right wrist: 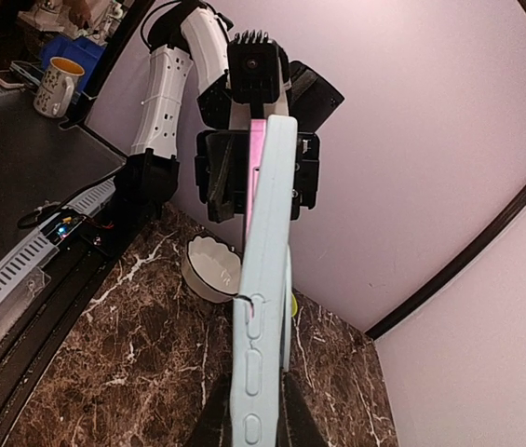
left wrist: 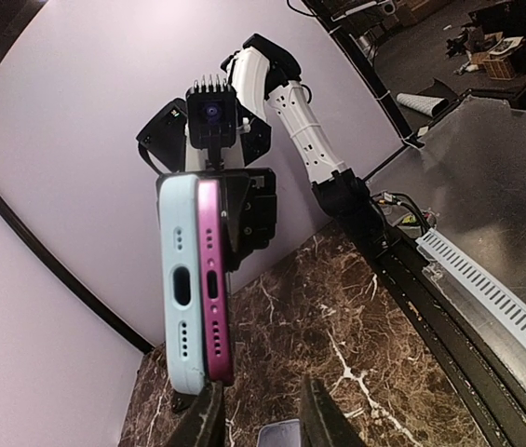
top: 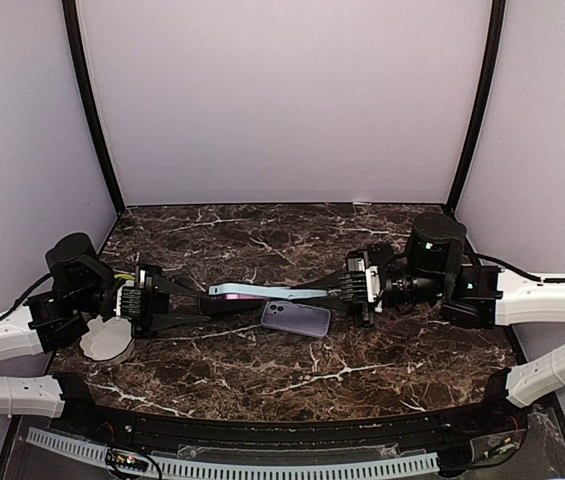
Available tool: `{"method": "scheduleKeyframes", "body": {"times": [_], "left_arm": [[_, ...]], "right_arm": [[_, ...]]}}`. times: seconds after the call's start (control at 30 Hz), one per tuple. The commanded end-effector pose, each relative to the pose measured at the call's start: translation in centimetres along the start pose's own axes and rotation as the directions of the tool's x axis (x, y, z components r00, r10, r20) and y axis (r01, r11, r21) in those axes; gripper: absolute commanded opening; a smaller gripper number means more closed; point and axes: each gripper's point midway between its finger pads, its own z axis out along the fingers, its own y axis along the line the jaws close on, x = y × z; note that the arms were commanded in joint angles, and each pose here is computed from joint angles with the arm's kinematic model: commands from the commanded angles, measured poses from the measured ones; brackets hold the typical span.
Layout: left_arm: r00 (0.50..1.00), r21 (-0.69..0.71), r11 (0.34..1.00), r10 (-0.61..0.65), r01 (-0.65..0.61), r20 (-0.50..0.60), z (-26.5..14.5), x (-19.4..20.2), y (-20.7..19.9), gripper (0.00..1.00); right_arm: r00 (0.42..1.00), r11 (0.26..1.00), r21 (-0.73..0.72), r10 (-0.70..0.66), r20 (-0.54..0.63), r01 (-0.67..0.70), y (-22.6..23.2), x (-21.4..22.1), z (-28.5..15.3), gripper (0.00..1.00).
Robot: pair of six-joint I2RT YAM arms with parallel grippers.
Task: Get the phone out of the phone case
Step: Pass from the right arm to the left
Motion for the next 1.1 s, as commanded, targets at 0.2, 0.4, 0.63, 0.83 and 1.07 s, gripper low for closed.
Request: {"method": "scheduleKeyframes", "body": {"times": [0.2,0.4,0.63,0.83,1.07], "left_arm": [[1.000,-0.070,0.997,0.016,-0.017,-0.022,-0.1,0.2,1.3,0.33],[0.999,-0.111,0.994,0.007,-0.012,-0.050,-0.1,0.8,2.1,0.35],[0.998,-0.142,0.990,0.006,-0.015,-0.064,-0.1,0.9,2.7,0.36],[0.998,-0.142,0.990,-0.001,-0.009,-0.069,0.0,1.2,2.8,0.32],[0.997,-0.167,0.985,0.016,-0.029,-0.078,-0.1,1.2,3.3,0.17]], "right_arm": [[0.996,0.998,-0.066,-0.018,0.083,0.024,0.4,-2.3,1.0,0.00],[0.997,0.996,-0.084,-0.015,0.075,0.021,0.8,-2.2,1.2,0.00],[0.998,0.996,-0.078,-0.035,0.048,0.039,1.3,-1.4,2.0,0.00],[0.997,0.997,-0.033,-0.066,0.042,0.068,1.4,-1.3,3.0,0.00],[0.996,0.999,0.005,-0.054,0.065,0.054,1.0,-1.6,3.5,0.00]]}}
